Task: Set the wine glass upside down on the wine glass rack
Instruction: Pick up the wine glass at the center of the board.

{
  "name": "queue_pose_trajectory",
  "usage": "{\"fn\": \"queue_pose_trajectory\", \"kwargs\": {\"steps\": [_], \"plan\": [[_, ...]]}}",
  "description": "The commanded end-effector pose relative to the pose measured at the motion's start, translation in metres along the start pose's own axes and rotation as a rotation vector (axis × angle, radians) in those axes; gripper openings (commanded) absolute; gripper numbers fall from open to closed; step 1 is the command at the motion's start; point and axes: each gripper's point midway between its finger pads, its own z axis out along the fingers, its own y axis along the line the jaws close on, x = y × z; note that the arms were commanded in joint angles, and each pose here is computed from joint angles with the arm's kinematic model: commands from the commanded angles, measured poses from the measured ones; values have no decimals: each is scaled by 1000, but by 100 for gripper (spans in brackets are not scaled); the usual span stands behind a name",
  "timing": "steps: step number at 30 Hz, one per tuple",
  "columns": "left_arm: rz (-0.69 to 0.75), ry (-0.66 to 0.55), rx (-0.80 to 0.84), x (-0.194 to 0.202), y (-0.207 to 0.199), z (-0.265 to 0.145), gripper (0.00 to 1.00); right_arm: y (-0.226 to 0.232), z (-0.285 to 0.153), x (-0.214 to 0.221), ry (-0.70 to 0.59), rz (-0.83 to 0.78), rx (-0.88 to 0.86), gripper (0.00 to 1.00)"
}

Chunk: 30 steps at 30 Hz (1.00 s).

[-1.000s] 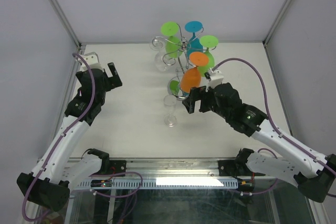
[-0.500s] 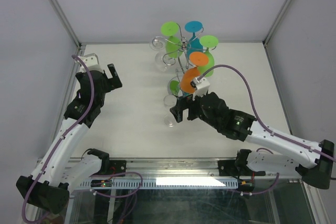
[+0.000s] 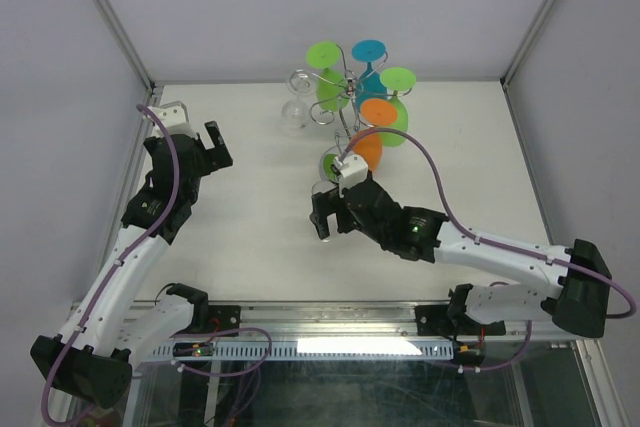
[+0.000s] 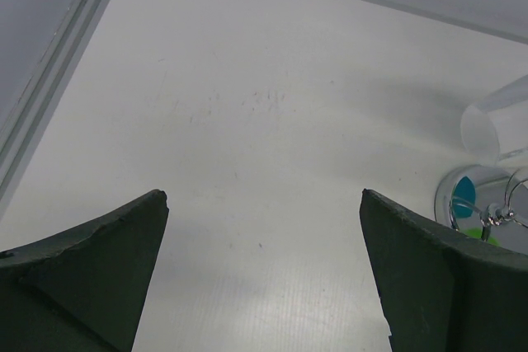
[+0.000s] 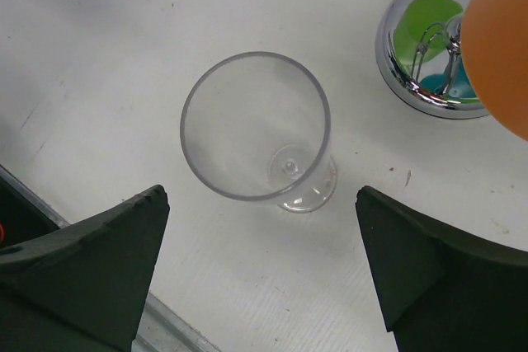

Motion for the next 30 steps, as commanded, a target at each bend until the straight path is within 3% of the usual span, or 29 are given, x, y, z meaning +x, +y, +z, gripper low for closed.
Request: {"fn": "queue_pose_trajectory", "kwargs": {"steps": [1, 9, 18, 24, 30], "plan": [[-14, -56, 23, -16, -3, -2, 99, 9, 6, -38, -119, -14, 22, 100], [-17, -57, 25, -15, -2, -4, 99, 6, 27, -41, -151, -77, 78, 99], [-20, -55, 41, -12, -5, -3, 99, 6, 38, -37, -153, -75, 91, 91], [-69, -62, 85, -9, -14, -1, 99, 7, 40, -35, -150, -75, 89, 81], [-98, -48, 162, -6, -28, -1, 95, 8, 40, -36, -157, -82, 79, 64]]}}
